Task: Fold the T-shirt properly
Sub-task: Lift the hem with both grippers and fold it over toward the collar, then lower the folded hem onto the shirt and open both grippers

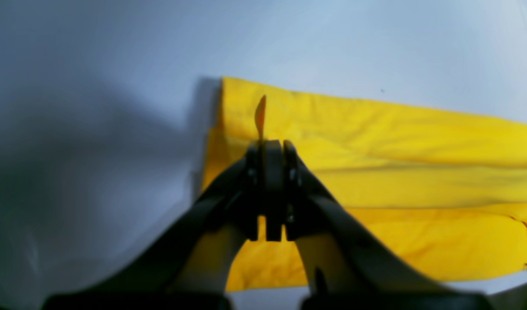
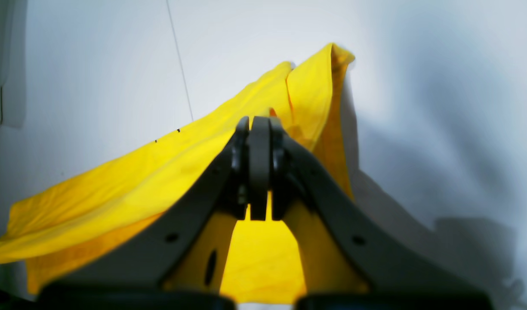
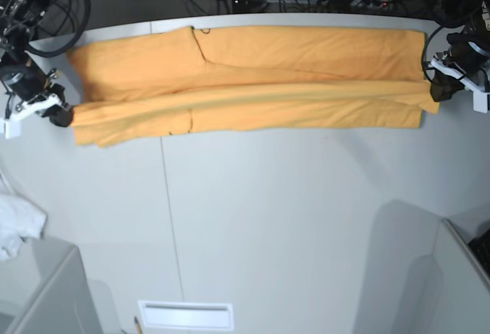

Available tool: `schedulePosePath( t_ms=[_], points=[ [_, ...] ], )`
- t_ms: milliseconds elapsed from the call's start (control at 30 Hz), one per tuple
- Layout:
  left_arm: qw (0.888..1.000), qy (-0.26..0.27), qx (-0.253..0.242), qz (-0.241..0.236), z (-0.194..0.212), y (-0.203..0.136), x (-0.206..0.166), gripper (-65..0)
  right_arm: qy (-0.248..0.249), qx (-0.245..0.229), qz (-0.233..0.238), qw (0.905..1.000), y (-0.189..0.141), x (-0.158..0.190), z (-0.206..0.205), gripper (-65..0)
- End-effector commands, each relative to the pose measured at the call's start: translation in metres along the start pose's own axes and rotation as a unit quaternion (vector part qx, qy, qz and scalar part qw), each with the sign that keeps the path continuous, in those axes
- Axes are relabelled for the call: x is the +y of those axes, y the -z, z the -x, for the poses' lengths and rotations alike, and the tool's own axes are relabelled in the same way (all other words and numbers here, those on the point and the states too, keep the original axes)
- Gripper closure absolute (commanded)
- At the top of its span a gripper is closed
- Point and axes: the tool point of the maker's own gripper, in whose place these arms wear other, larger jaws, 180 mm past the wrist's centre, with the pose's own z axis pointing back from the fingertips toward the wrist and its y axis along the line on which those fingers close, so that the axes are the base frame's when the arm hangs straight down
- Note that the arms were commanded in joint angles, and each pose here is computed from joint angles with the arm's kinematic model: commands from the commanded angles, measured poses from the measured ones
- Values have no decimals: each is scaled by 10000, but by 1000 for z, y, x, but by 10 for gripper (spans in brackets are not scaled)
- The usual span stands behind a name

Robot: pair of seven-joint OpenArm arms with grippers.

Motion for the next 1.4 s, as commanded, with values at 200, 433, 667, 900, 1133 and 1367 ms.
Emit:
schedulePosePath(
  t_ms=[200,433,667,900,1133,1367],
  points=[
    [9998,-19,125,-133,15,-9,7,0,89,-116,-34,9999,-16,-7,0,0],
    [9989,142,427,-159,33,-1,1,0,263,156,217,9993,-11,-21,24,0],
    [9964,316,665,-423,53,6,1,0,335,307,290,9985,-12,-28,36,0],
    [9962,312,702,-411,56,4,1,-165,401,461,450,9971,-21,-39,52,-215],
    [9987,-124,329,-376,38,-12,13,-472,136,378,429,9983,-30,-28,47,-215],
    [9988,-486,-106,41,12,0,-2,-234,-82,453,-50,9989,-4,5,41,0]
  ],
)
